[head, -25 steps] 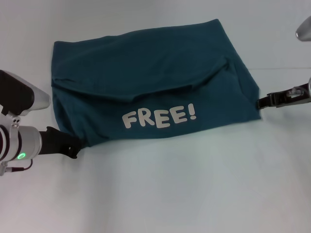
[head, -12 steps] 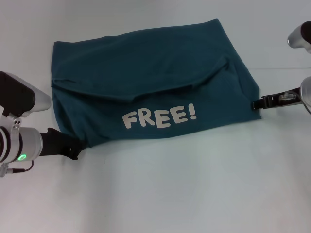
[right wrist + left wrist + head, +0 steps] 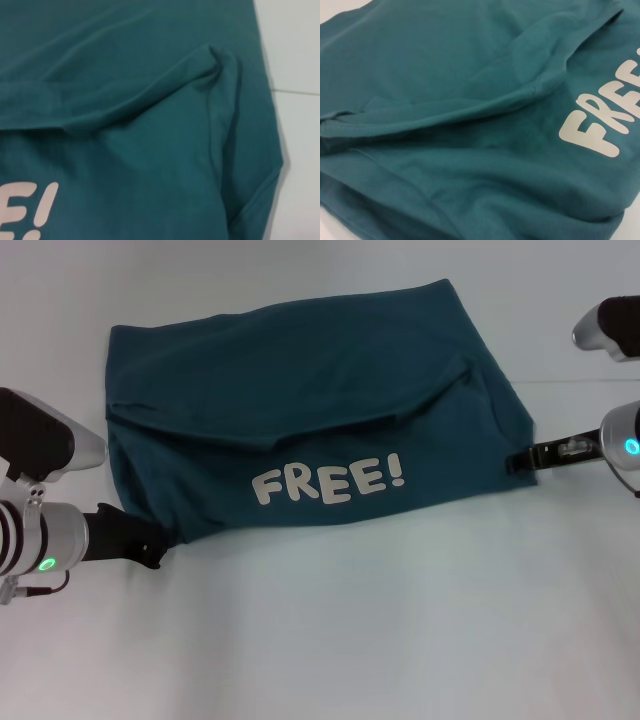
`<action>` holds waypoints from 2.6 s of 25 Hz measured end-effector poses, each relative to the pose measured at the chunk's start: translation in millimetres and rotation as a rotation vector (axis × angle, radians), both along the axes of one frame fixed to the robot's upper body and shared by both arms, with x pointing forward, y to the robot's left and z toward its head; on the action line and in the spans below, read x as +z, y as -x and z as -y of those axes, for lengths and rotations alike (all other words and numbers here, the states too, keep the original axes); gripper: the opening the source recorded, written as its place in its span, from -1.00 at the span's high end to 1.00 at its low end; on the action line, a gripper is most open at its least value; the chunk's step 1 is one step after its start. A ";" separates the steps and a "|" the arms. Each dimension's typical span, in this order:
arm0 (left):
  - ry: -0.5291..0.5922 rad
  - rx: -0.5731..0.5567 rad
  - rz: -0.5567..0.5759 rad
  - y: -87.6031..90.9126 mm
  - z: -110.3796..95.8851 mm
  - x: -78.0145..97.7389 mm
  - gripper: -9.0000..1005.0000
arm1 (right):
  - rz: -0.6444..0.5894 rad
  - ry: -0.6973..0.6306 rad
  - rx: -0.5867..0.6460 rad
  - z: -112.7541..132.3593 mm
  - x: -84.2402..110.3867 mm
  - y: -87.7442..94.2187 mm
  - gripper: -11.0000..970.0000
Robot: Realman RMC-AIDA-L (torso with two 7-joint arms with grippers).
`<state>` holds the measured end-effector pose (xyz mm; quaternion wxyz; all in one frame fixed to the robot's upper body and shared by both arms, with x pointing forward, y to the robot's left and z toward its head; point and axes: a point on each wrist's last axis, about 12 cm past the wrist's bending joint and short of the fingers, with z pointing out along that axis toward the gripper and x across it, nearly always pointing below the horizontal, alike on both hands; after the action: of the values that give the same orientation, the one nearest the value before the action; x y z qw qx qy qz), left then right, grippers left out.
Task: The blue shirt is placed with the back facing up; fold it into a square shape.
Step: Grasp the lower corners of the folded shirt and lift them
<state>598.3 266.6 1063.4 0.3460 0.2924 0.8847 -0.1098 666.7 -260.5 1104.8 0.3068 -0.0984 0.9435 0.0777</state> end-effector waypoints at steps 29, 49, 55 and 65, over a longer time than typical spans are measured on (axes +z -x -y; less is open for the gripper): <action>-0.002 0.001 -0.006 1.3 -0.5 -2.3 0.88 | 0.016 0.006 -0.004 -2.5 -12.1 0.9 0.48; 0.002 0.012 -0.014 4.7 -4.0 -5.0 0.88 | 0.080 -0.047 0.050 -4.7 4.6 16.9 0.94; 0.005 0.006 -0.024 6.6 -5.0 -5.2 0.88 | 0.079 -0.074 0.049 0.1 2.3 30.7 0.92; 0.024 -0.006 -0.040 12.1 -7.1 -3.9 0.88 | 0.129 -0.102 0.003 10.7 7.4 38.5 0.91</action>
<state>586.2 273.7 1059.5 0.3312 0.2888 0.8892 -0.1277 628.2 -271.2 1112.2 0.3716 -0.0888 0.9164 0.1193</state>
